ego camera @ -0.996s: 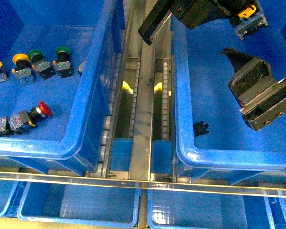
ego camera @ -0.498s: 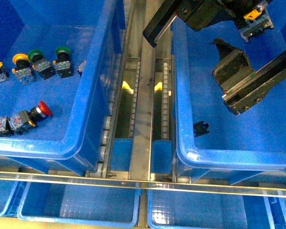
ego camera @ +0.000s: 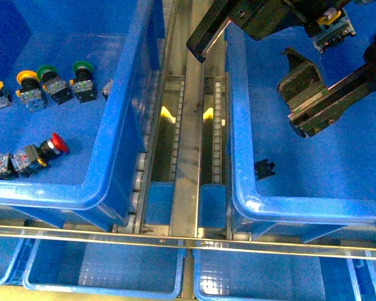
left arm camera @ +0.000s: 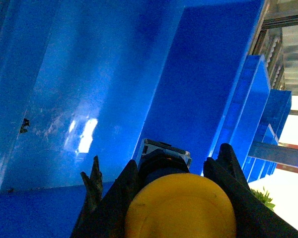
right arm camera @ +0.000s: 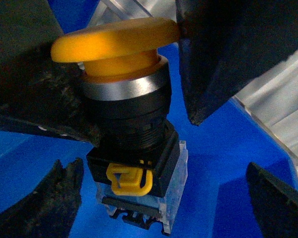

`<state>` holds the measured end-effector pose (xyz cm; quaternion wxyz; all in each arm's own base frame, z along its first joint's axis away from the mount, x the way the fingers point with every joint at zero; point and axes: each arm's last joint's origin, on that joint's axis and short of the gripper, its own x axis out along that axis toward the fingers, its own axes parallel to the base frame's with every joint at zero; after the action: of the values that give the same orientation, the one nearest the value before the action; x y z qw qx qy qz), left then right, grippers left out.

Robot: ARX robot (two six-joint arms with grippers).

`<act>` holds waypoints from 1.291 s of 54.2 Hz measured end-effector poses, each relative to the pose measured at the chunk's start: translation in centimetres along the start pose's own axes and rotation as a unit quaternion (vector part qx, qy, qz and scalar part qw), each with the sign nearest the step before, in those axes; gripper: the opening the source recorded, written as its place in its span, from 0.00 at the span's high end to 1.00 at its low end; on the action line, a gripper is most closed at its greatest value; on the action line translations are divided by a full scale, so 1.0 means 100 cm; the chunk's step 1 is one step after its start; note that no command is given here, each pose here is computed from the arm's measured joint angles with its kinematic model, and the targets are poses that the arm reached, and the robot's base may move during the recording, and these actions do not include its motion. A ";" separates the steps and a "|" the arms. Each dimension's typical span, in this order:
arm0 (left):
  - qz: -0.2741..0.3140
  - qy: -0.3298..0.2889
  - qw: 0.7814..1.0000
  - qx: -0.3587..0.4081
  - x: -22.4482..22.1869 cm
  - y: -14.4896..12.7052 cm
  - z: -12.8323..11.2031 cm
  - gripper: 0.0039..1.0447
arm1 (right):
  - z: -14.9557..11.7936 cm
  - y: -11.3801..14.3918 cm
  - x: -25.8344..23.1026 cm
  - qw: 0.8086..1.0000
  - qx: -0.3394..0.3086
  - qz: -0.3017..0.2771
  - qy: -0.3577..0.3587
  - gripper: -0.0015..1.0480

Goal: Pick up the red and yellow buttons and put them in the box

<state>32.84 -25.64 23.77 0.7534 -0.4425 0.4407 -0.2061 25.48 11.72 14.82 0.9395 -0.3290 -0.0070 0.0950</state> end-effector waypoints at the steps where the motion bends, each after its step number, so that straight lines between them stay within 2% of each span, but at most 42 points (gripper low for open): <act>1: 0.000 -0.001 1.000 0.000 0.000 0.000 0.000 0.69 | 0.000 0.000 0.000 1.000 0.001 -0.001 0.000 0.16; 10: 0.000 -0.002 1.000 -0.006 0.000 0.000 0.000 0.69 | 0.001 -0.001 0.001 1.000 0.008 -0.008 -0.001 0.45; 17: -0.003 -0.002 1.000 -0.007 0.000 0.000 0.000 0.69 | 0.001 -0.001 0.001 1.000 0.011 -0.007 -0.004 0.61; 23: -0.006 -0.004 1.000 -0.019 -0.002 -0.002 0.000 0.69 | 0.001 -0.002 0.001 1.000 0.010 -0.011 -0.005 0.70; 38: -0.005 -0.005 1.000 -0.027 -0.003 -0.002 0.000 0.69 | 0.000 -0.001 -0.001 1.000 0.008 -0.011 -0.003 0.71; 40: -0.005 -0.004 1.000 -0.023 -0.003 -0.001 0.000 0.64 | -0.001 -0.001 -0.001 1.000 0.007 -0.010 -0.003 0.71; 50: 0.009 -0.003 1.000 -0.004 -0.002 0.010 -0.002 0.27 | -0.003 0.000 -0.004 1.000 0.007 -0.008 0.001 0.72; 59: 0.014 -0.006 1.000 0.004 -0.002 0.013 -0.001 0.06 | -0.002 -0.001 -0.004 1.000 0.008 -0.012 0.002 0.72; 70: 0.019 -0.033 0.999 0.025 -0.011 0.016 0.008 0.07 | -0.005 0.001 -0.006 1.000 0.005 -0.005 0.006 0.73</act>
<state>32.76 -23.64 23.11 0.7818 -0.4221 0.4187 -0.1881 24.91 11.39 14.44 0.9418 -0.3244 -0.0026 0.0879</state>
